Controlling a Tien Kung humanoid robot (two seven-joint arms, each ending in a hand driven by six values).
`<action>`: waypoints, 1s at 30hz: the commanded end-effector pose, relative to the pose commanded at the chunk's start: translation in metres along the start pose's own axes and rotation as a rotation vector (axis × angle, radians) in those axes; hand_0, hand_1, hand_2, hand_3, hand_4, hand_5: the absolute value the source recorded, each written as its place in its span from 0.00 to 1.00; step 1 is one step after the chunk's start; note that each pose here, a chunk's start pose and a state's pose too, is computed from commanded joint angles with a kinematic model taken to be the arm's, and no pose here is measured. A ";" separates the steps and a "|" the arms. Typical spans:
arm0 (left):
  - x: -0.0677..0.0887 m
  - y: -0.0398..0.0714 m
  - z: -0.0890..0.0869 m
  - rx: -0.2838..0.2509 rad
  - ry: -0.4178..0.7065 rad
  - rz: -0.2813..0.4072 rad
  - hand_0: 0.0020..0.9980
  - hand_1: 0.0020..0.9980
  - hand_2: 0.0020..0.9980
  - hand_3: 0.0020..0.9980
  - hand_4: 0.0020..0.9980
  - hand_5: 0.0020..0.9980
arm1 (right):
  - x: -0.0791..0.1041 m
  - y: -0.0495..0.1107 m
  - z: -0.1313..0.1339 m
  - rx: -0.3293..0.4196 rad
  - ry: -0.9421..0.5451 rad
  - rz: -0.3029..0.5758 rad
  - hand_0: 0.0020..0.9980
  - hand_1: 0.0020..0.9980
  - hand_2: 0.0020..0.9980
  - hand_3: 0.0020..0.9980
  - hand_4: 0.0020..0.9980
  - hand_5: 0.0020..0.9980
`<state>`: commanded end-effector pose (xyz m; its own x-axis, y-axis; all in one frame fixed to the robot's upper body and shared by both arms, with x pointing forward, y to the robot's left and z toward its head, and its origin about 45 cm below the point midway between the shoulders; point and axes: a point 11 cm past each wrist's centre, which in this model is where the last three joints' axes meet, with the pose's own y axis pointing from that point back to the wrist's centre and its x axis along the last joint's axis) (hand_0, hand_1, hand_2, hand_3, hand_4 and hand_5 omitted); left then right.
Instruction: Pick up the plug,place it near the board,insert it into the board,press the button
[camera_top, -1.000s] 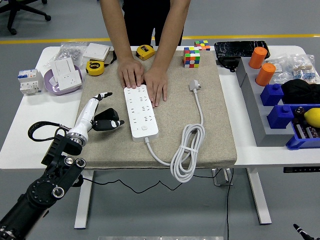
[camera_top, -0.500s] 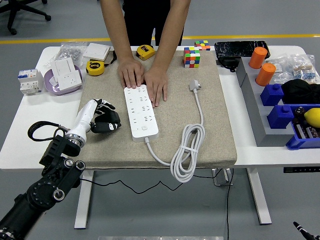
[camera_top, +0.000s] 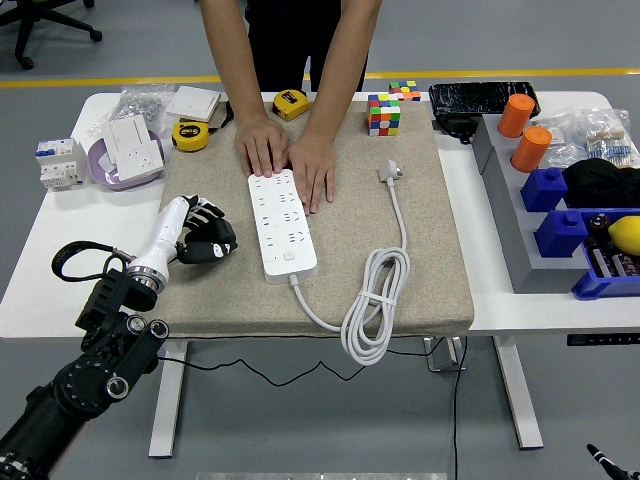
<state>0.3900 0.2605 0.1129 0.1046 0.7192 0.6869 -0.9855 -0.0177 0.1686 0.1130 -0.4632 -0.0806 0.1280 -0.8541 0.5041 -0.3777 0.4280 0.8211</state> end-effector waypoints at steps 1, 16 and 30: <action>0.000 0.000 0.000 -0.001 -0.005 -0.001 0.44 0.44 0.44 0.50 0.77 0.00 | 0.001 0.000 0.000 0.000 0.000 0.001 0.96 0.90 0.86 0.88 1.00 1.00; 0.000 -0.008 0.030 -0.075 -0.024 -0.017 0.43 0.43 0.42 0.49 0.75 0.00 | 0.001 0.000 0.000 0.001 -0.001 0.002 0.96 0.90 0.86 0.88 1.00 1.00; -0.007 -0.032 0.083 -0.195 -0.159 -0.070 0.43 0.43 0.42 0.48 0.74 0.00 | 0.003 -0.001 -0.004 0.006 0.002 0.005 0.96 0.90 0.86 0.88 1.00 1.00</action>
<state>0.4316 0.1987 0.1613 0.1776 0.5954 0.7835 -0.9807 0.1733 0.0905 0.1171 -0.4653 -0.0786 0.1282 -0.8514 0.5086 -0.3836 0.4304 0.8171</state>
